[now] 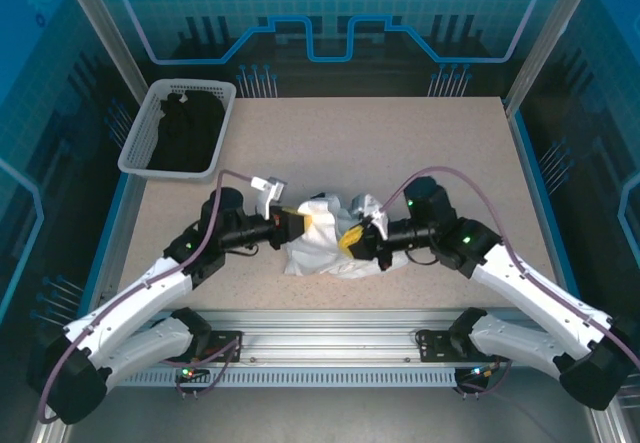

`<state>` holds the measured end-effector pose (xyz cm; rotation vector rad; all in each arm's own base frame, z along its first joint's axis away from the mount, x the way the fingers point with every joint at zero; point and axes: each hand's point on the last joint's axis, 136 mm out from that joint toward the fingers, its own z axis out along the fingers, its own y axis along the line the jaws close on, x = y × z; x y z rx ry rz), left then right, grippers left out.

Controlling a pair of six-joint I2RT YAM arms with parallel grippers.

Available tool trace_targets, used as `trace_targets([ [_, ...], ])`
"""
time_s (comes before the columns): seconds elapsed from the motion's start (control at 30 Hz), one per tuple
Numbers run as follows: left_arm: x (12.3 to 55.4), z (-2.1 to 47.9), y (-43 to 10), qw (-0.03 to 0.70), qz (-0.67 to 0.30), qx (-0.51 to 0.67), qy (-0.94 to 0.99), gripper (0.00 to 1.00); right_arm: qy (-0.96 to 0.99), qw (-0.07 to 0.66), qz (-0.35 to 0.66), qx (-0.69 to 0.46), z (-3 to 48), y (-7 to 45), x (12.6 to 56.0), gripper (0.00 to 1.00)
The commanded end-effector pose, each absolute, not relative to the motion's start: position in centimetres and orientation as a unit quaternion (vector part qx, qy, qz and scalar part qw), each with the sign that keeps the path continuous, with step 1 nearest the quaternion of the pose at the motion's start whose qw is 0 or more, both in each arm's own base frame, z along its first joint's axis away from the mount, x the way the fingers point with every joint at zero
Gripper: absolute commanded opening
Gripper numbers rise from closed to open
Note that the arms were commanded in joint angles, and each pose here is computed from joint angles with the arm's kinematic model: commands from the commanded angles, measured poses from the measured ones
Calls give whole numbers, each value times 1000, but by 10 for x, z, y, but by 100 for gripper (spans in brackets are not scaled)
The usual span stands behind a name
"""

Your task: Fold the inside-out t-shirt

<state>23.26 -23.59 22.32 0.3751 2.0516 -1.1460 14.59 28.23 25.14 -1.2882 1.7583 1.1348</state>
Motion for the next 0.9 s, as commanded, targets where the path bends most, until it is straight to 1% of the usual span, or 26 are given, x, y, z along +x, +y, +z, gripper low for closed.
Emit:
trace_targets([
  [0.0, 231, 166, -194, 346, -360, 43, 865, 42, 674, 255, 455, -522, 208, 305, 119, 0],
  [0.03, 231, 158, -177, 349, -327, 12, 878, 49, 677, 233, 452, -533, 194, 315, 112, 0],
  [0.07, 231, 153, -162, 355, -296, -11, 887, 53, 680, 213, 446, -541, 183, 321, 107, 3],
  [0.13, 232, 152, -132, 373, -232, -56, 897, 63, 695, 178, 421, -555, 163, 329, 103, 12],
  [0.17, 233, 153, -124, 379, -216, -66, 898, 65, 701, 173, 412, -556, 160, 329, 105, 16],
  [0.23, 234, 154, -124, 373, -212, -66, 901, 69, 704, 183, 411, -550, 165, 325, 110, 30],
  [0.33, 235, 147, -150, 326, -250, -46, 910, 71, 710, 224, 442, -500, 185, 312, 128, 43],
  [0.4, 235, 142, -168, 299, -271, -28, 914, 71, 752, 244, 423, -442, 182, 297, 156, 46],
  [0.47, 236, 136, -182, 290, -265, -3, 919, 72, 817, 253, 366, -366, 164, 275, 191, 47],
  [0.5, 238, 133, -187, 289, -258, 8, 922, 73, 854, 251, 319, -324, 151, 259, 208, 47],
  [0.6, 245, 120, -196, 264, -243, 17, 933, 77, 911, 234, 214, -263, 119, 229, 232, 50],
  [0.67, 256, 113, -198, 264, -227, 11, 937, 78, 915, 241, 214, -241, 112, 229, 244, 53],
  [0.73, 269, 109, -210, 266, -238, 14, 934, 74, 904, 236, 266, -237, 110, 249, 251, 55],
  [0.77, 274, 108, -217, 263, -246, 16, 933, 66, 900, 228, 284, -241, 108, 260, 253, 54],
  [0.8, 281, 107, -223, 260, -251, 15, 932, 54, 895, 221, 298, -248, 106, 272, 256, 47],
  [0.87, 299, 113, -232, 268, -264, 14, 926, 29, 890, 235, 297, -253, 111, 280, 275, 21],
])
